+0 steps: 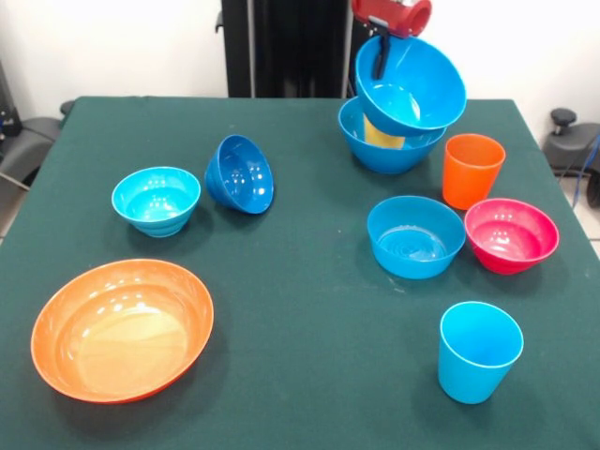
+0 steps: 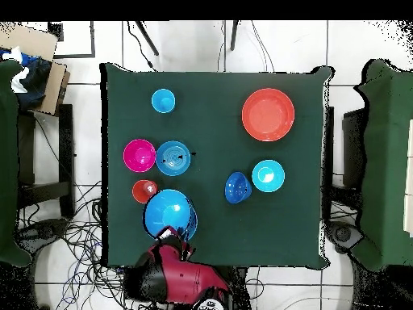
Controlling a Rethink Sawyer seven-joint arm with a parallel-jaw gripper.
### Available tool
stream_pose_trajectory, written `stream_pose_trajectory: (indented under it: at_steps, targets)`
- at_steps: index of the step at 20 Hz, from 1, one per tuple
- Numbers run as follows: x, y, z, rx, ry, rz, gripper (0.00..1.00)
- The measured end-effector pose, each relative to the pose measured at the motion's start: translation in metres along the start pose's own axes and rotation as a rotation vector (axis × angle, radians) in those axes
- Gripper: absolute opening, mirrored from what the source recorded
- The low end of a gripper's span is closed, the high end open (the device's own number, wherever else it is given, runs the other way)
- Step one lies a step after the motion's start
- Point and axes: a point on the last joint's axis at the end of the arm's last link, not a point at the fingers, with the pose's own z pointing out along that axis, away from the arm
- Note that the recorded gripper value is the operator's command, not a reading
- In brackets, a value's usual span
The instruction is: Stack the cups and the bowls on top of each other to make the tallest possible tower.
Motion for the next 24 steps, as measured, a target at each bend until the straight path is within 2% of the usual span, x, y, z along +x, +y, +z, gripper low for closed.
stream_pose_trajectory:
  at_steps: [16, 24]
  targets:
    - [0.014, -0.014, -0.011, 0.009, 0.014, 0.002, 0.0]
    - [0.017, -0.018, -0.012, 0.001, 0.005, 0.004, 0.0]
